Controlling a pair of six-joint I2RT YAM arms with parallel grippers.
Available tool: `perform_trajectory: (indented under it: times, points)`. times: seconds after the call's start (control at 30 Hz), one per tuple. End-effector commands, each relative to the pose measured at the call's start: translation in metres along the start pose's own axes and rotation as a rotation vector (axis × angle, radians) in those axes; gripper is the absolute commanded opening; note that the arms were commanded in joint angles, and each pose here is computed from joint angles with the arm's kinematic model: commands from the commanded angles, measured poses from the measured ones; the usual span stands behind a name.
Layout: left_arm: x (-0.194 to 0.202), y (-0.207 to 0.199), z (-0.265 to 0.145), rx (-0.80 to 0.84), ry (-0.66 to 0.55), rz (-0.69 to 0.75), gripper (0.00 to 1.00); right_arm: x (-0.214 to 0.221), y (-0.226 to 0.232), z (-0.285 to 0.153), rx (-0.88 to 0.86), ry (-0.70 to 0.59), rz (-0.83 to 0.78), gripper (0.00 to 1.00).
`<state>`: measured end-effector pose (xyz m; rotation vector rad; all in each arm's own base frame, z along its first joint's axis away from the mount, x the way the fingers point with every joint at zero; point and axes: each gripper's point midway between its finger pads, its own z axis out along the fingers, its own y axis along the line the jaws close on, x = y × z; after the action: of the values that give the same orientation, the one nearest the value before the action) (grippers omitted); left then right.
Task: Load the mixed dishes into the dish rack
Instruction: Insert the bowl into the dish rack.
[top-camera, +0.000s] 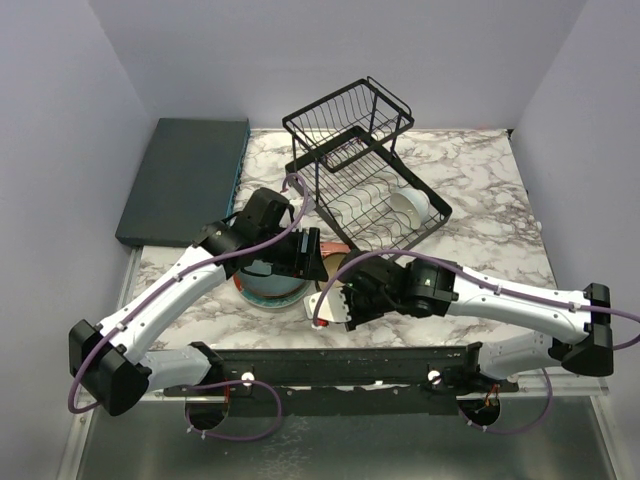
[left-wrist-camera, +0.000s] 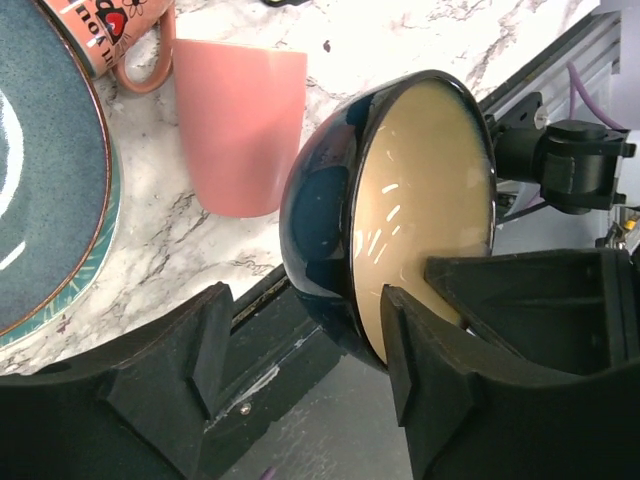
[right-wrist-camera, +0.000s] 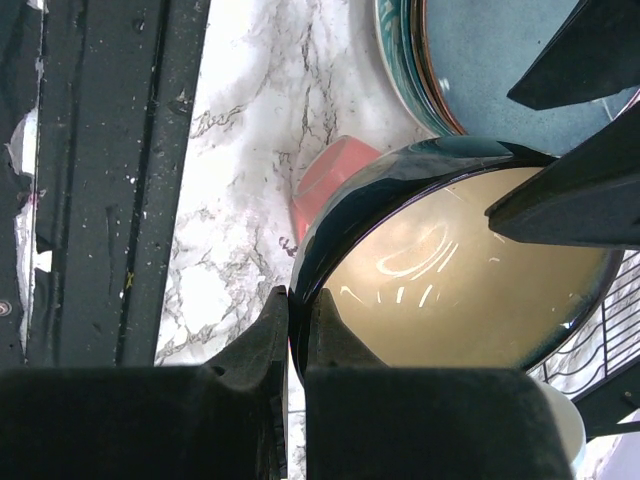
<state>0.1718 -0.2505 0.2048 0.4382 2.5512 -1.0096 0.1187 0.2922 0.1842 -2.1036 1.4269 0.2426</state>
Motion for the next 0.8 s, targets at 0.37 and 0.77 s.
perform_trajectory:
  times: [0.37, 0.77]
  points:
    - [-0.001, 0.016, 0.02, -0.091, 0.028, 0.007, 0.32, -0.019, -0.032, -0.01, 0.083, 0.012, -0.047, 0.01]
    - [-0.002, 0.011, 0.02, -0.065, 0.015, 0.019, 0.0, -0.022, -0.053, -0.026, 0.249, -0.039, 0.01, 0.46]
